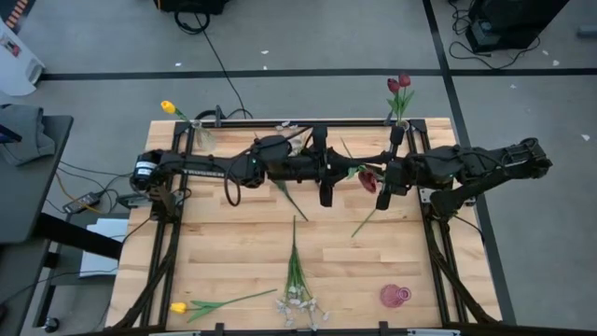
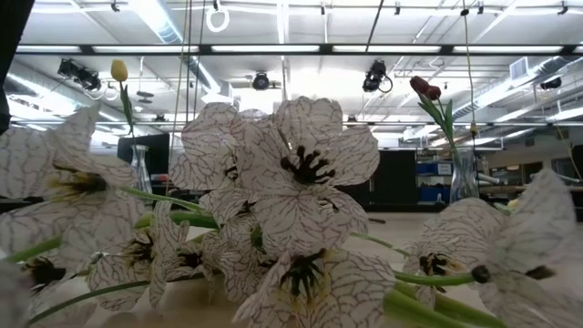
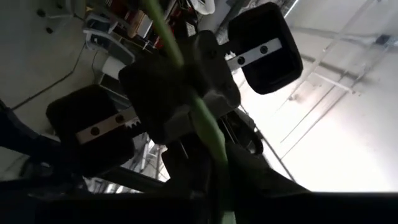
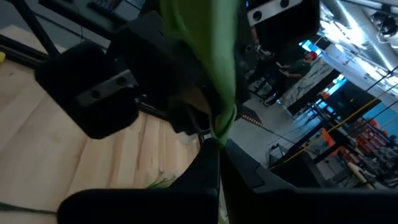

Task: Sort flowers into vase by color
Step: Put the red flower into the right transparent vase

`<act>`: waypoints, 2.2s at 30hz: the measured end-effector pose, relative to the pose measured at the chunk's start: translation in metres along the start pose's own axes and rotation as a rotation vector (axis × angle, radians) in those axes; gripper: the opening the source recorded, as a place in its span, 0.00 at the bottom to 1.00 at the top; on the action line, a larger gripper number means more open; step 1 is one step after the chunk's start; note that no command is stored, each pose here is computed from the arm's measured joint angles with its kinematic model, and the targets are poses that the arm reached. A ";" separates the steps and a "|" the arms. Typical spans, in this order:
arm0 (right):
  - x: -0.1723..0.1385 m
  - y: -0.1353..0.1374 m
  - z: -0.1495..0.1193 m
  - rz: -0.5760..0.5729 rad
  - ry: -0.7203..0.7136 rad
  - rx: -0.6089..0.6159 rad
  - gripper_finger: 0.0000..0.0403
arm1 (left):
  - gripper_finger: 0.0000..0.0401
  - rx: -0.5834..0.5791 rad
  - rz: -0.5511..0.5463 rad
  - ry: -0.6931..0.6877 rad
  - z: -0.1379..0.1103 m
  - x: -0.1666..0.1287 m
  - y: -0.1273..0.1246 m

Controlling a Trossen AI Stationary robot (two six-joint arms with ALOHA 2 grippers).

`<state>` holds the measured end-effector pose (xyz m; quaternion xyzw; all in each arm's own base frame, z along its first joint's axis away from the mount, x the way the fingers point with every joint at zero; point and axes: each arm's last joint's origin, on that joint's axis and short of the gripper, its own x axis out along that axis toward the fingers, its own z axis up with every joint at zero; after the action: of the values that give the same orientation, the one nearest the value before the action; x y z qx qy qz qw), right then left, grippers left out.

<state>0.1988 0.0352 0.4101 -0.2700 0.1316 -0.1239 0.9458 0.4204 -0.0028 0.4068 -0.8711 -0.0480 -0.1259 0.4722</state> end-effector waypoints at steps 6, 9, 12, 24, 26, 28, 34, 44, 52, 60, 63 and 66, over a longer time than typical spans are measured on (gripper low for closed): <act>0.001 -0.001 -0.003 0.001 0.027 0.010 0.02 | 0.26 0.107 -0.004 0.072 0.007 -0.001 -0.009; 0.003 -0.003 -0.006 -0.009 0.045 0.038 0.02 | 0.35 0.163 -0.013 0.144 0.011 -0.002 -0.017; 0.004 -0.006 -0.008 -0.025 0.057 0.044 0.02 | 0.43 0.204 -0.007 0.205 0.017 -0.003 -0.024; 0.009 -0.020 -0.017 -0.094 0.115 0.156 0.02 | 0.55 0.204 0.295 0.571 0.038 -0.013 -0.030; 0.009 -0.023 -0.018 -0.108 0.116 0.175 0.02 | 0.55 0.197 0.368 0.647 0.038 -0.015 -0.027; 0.007 -0.026 -0.019 -0.129 0.116 0.189 0.02 | 0.55 0.204 0.422 0.698 0.039 -0.017 -0.023; -0.004 -0.044 -0.024 -0.222 0.109 0.277 0.02 | 0.55 0.377 0.461 0.649 0.055 -0.019 -0.014; -0.034 -0.072 -0.031 -0.377 0.048 0.495 0.02 | 0.54 0.934 0.509 0.120 0.100 -0.027 -0.015; -0.061 -0.087 -0.036 -0.550 -0.006 0.666 0.02 | 0.54 1.280 0.836 -0.081 0.108 -0.039 0.006; -0.106 -0.094 -0.047 -0.713 -0.029 0.742 0.02 | 0.54 1.446 1.175 -0.141 0.084 -0.066 0.011; -0.123 -0.095 -0.051 -0.740 -0.057 0.776 0.02 | 0.54 1.522 1.249 -0.210 0.065 -0.082 -0.001; -0.132 -0.095 -0.055 -0.745 -0.062 0.795 0.02 | 0.54 1.599 1.257 -0.306 0.041 -0.098 -0.019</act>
<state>0.0421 -0.0288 0.4408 0.0768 -0.0579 -0.4825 0.8706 0.3291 0.0450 0.3746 -0.1763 0.2871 0.3250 0.8837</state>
